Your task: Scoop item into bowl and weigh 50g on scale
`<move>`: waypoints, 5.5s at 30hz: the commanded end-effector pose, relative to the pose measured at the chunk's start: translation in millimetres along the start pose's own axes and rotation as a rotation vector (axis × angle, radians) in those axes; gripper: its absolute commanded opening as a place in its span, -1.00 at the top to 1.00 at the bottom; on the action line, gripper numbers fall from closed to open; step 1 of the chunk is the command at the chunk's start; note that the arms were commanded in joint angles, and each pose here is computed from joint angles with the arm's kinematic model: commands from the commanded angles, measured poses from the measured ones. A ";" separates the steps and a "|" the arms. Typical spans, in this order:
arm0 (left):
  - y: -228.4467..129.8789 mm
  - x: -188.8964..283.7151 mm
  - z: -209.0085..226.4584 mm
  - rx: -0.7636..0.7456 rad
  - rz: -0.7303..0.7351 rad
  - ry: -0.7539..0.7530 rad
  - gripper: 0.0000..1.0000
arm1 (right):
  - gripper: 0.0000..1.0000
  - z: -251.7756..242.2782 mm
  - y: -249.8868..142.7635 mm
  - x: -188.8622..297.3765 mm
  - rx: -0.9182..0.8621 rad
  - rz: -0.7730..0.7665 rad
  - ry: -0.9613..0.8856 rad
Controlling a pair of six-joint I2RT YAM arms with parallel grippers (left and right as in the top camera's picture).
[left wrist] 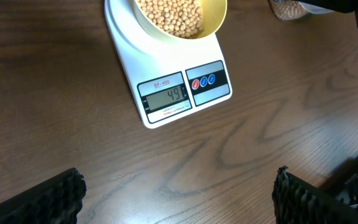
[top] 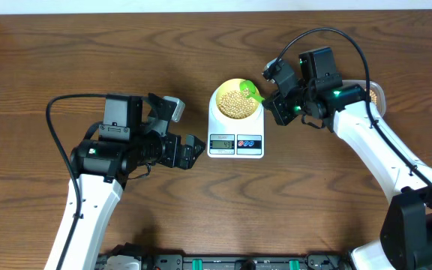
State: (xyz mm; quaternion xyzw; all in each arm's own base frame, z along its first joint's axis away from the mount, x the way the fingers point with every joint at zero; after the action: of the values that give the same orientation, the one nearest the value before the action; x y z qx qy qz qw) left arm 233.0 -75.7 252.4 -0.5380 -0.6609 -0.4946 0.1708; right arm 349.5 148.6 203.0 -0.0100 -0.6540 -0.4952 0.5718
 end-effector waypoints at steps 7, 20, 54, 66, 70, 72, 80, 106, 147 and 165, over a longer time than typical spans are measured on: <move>0.1 0.1 -1.9 -0.019 0.002 -0.017 -0.96 | 0.98 8.5 6.0 3.6 0.033 -0.021 0.015; 0.1 0.1 -1.9 -0.019 0.002 -0.017 -0.96 | 0.98 18.3 8.1 0.2 0.040 -0.020 0.042; 0.1 0.1 -1.9 -0.019 0.002 -0.017 -0.95 | 0.98 12.4 9.7 1.2 0.009 -0.029 0.002; 0.1 0.1 -1.9 -0.019 0.002 -0.017 -0.96 | 0.98 16.4 7.2 0.0 0.078 -0.008 0.014; 0.1 0.1 -1.9 -0.019 0.002 -0.017 -0.96 | 0.98 14.5 8.6 0.4 0.081 -0.018 0.004; 0.1 0.1 -1.9 -0.019 0.002 -0.017 -0.96 | 0.98 16.6 10.1 -0.1 0.086 -0.027 0.017; 0.0 0.0 -1.9 -0.019 0.002 -0.017 -0.96 | 0.98 20.8 10.0 -3.2 0.123 -0.003 -0.016; 0.1 0.1 -1.9 -0.019 0.002 -0.017 -0.96 | 0.98 18.5 7.1 -2.1 0.100 0.010 -0.016; 0.1 0.1 -1.9 -0.019 0.002 -0.017 -0.96 | 0.98 24.2 11.8 -4.1 0.116 -0.013 0.002; 0.1 0.1 -1.9 -0.019 0.002 -0.017 -0.96 | 0.98 19.8 12.6 -3.7 0.063 -0.012 -0.042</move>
State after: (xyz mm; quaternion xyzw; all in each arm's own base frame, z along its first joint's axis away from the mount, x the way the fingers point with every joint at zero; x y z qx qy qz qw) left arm 233.0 -75.7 252.4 -0.5380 -0.6609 -0.4946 0.1708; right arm 344.1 171.0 203.6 0.0061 -0.6838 -0.4630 0.5639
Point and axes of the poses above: each gripper's point midway between its finger pads, its own x axis back along the fingers, its own z axis along the line the jaws close on, y = z × x, the point moved 9 cm from there along x, back along the fingers, and after that the axes turned 7 degrees about x, right-handed, at the moved point
